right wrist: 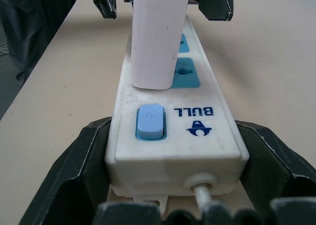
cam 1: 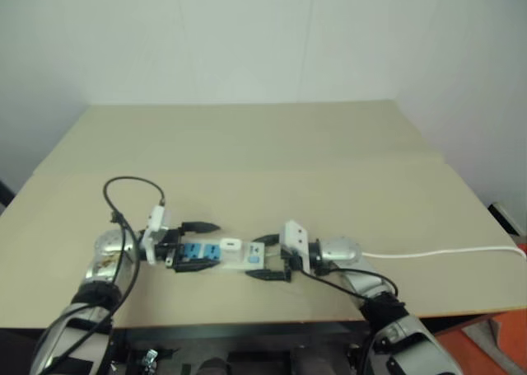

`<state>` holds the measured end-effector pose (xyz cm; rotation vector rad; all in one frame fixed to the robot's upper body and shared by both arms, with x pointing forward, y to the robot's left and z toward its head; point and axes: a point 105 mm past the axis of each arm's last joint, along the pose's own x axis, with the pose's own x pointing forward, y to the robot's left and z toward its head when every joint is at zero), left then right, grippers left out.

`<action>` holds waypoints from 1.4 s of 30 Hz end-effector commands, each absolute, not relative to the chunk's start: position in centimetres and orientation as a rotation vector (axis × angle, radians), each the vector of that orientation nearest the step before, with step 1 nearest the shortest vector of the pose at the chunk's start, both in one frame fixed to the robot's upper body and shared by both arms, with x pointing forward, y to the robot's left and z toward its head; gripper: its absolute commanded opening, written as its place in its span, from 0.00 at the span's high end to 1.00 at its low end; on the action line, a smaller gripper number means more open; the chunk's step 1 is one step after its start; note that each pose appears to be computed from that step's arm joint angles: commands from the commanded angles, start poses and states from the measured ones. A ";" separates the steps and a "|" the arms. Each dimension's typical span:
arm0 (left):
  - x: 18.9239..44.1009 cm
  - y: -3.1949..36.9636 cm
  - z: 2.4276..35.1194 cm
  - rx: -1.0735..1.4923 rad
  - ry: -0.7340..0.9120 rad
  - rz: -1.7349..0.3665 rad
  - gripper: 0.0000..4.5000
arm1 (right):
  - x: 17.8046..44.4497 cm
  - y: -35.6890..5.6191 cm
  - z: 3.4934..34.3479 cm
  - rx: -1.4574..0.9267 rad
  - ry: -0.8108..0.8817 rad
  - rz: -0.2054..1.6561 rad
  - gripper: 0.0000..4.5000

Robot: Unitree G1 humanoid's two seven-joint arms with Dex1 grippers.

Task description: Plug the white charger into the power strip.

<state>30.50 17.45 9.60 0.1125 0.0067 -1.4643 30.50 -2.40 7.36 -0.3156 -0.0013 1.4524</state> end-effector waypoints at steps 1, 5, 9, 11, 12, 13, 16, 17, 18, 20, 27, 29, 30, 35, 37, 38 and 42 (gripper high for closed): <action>30.1 17.9 8.4 0.102 0.089 -1.462 0.01 | 30.2 -2.1 8.1 -0.338 -0.046 1.484 0.23; 30.7 18.1 10.0 0.102 0.041 -1.443 0.00 | 30.6 -2.2 8.2 -0.327 -0.046 1.469 0.16; 30.9 18.2 11.4 0.088 -0.012 -1.433 0.00 | 30.9 -2.5 9.0 -0.305 -0.092 1.453 0.01; 30.7 18.3 11.9 0.105 -0.030 -1.438 0.00 | 31.1 -3.2 9.2 -0.317 -0.101 1.443 0.01; 30.6 18.4 12.2 0.114 -0.038 -1.439 0.00 | 31.1 -3.6 9.2 -0.325 -0.100 1.438 0.01; 30.4 18.5 12.6 0.120 -0.053 -1.440 0.00 | 31.3 -4.2 9.2 -0.338 -0.095 1.429 0.01; 29.7 18.9 14.4 0.132 -0.109 -1.439 0.00 | 31.8 -6.5 10.2 -0.390 -0.136 1.342 0.01; 29.5 19.1 15.0 0.135 -0.124 -1.435 0.00 | 31.9 -7.2 10.6 -0.407 -0.153 1.316 0.01; 29.2 19.2 15.5 0.129 -0.136 -1.434 0.00 | 31.7 -7.8 11.1 -0.415 -0.165 1.304 0.01; 28.3 19.7 16.6 0.112 -0.155 -1.435 0.00 | 30.4 -9.2 12.2 -0.425 -0.186 1.326 0.01; 24.2 21.9 19.8 0.211 -0.130 -1.410 0.00 | 24.8 -13.7 16.4 -0.516 -0.165 1.396 0.01; 23.2 22.9 20.1 0.270 -0.087 -1.389 0.00 | 23.7 -15.0 17.5 -0.511 -0.124 1.377 0.01; 22.9 23.4 20.3 0.285 -0.070 -1.361 0.00 | 23.4 -15.5 18.0 -0.515 -0.111 1.356 0.01; 22.3 25.2 20.6 0.290 -0.043 -1.253 0.00 | 22.8 -17.5 18.4 -0.539 -0.044 1.266 0.01; 22.1 25.3 20.6 0.293 -0.044 -1.243 0.00 | 22.9 -18.0 18.3 -0.536 -0.032 1.237 0.01; 22.1 25.3 20.6 0.288 -0.042 -1.238 0.00 | 22.9 -18.1 18.3 -0.539 -0.029 1.224 0.01; 22.1 25.2 20.6 0.278 -0.045 -1.234 0.00 | 22.8 -18.6 18.2 -0.538 -0.012 1.192 0.01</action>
